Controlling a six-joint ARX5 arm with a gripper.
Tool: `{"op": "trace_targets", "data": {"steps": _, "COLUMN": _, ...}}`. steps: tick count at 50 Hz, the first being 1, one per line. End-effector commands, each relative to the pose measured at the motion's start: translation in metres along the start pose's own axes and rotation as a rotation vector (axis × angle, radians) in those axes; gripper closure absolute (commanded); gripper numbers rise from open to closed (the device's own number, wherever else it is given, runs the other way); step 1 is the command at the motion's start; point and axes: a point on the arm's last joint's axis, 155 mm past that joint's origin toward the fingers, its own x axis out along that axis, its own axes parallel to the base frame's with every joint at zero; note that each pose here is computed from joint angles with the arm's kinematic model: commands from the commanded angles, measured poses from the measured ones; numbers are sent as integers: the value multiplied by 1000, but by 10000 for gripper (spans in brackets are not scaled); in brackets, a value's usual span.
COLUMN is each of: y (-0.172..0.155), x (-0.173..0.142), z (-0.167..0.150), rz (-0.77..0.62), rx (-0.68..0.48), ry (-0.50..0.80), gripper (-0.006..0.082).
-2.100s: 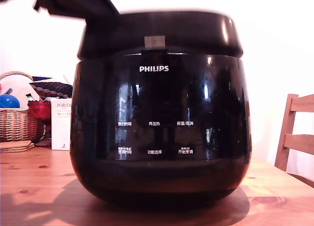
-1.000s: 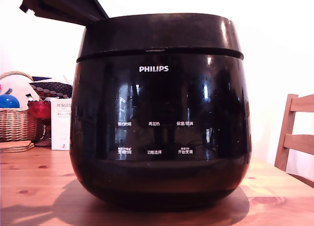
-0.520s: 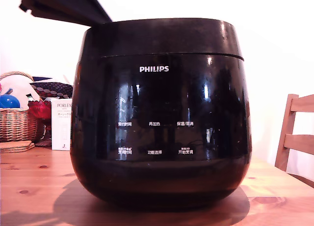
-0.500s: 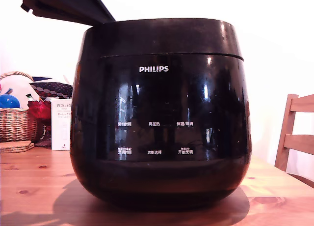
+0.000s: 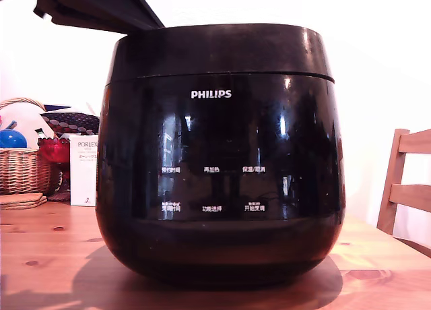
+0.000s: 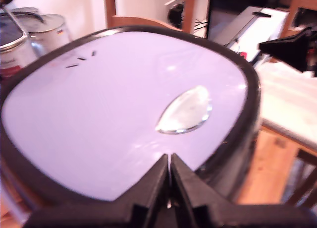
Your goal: Close the rice cooker by pressing the lid down with medium force
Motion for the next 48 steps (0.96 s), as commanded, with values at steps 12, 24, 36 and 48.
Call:
{"op": "trace_targets", "data": {"steps": 12, "y": 53, "x": -37, "z": 90, "rz": 220, "rx": 61, "ry": -196, "gripper": 788}}
{"op": "trace_targets", "data": {"steps": 24, "y": 117, "x": -72, "z": 104, "rz": 491, "rx": 82, "ry": -182, "gripper": 788}}
{"op": "trace_targets", "data": {"steps": 36, "y": 170, "x": -103, "z": 85, "rz": 696, "rx": 64, "ry": -108, "gripper": 788}}
{"op": "trace_targets", "data": {"steps": 48, "y": 184, "x": -113, "z": 80, "rz": 743, "rx": 46, "ry": -98, "gripper": 788}}
